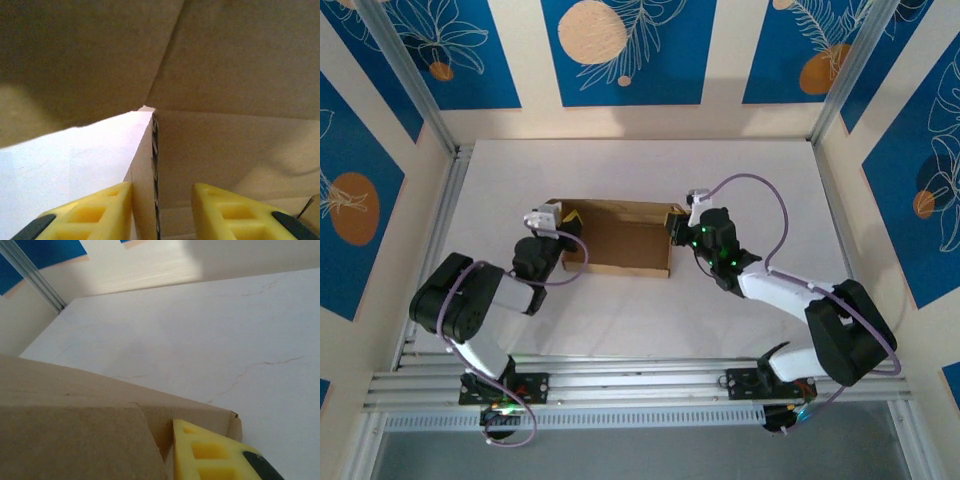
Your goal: Fold the paper box
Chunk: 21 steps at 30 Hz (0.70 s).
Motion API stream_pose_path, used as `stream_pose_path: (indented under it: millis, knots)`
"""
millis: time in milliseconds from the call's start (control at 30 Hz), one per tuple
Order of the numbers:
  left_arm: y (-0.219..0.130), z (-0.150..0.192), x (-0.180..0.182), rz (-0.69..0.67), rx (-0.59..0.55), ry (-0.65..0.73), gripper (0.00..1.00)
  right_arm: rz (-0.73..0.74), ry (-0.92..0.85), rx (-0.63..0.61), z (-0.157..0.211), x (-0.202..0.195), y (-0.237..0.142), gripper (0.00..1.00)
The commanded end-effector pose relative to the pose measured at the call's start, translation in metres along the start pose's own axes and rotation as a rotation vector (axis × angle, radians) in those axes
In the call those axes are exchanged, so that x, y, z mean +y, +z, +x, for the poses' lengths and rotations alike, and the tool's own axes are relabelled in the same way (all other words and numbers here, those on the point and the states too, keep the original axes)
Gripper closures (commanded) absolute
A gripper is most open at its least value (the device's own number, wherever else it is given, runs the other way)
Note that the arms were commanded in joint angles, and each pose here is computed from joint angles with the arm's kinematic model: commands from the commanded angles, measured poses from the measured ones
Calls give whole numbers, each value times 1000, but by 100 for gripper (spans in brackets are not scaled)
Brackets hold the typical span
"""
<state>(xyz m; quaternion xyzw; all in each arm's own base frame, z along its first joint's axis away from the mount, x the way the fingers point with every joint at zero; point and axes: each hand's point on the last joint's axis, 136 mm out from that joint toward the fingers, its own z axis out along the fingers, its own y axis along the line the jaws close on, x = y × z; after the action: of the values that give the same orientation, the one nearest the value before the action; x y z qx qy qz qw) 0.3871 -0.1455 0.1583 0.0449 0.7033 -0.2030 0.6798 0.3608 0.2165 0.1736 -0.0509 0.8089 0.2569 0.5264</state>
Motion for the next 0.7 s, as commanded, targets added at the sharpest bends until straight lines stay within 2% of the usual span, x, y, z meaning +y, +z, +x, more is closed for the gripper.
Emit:
stream_pose_path:
  millis: [0, 333, 533, 667]
  knots:
    - [-10, 7, -19, 58, 15, 17, 65, -54, 36, 6, 16, 13, -2, 82]
    - [-18, 1, -10, 6, -4, 25, 64, -37, 71, 42, 34, 11, -2, 84]
    - [-16, -6, -11, 8, -23, -1, 63, -38, 230, 58, 29, 19, 6, 83]
    - [-16, -5, -12, 13, -21, -7, 63, -49, 341, 34, 25, 22, 7, 78]
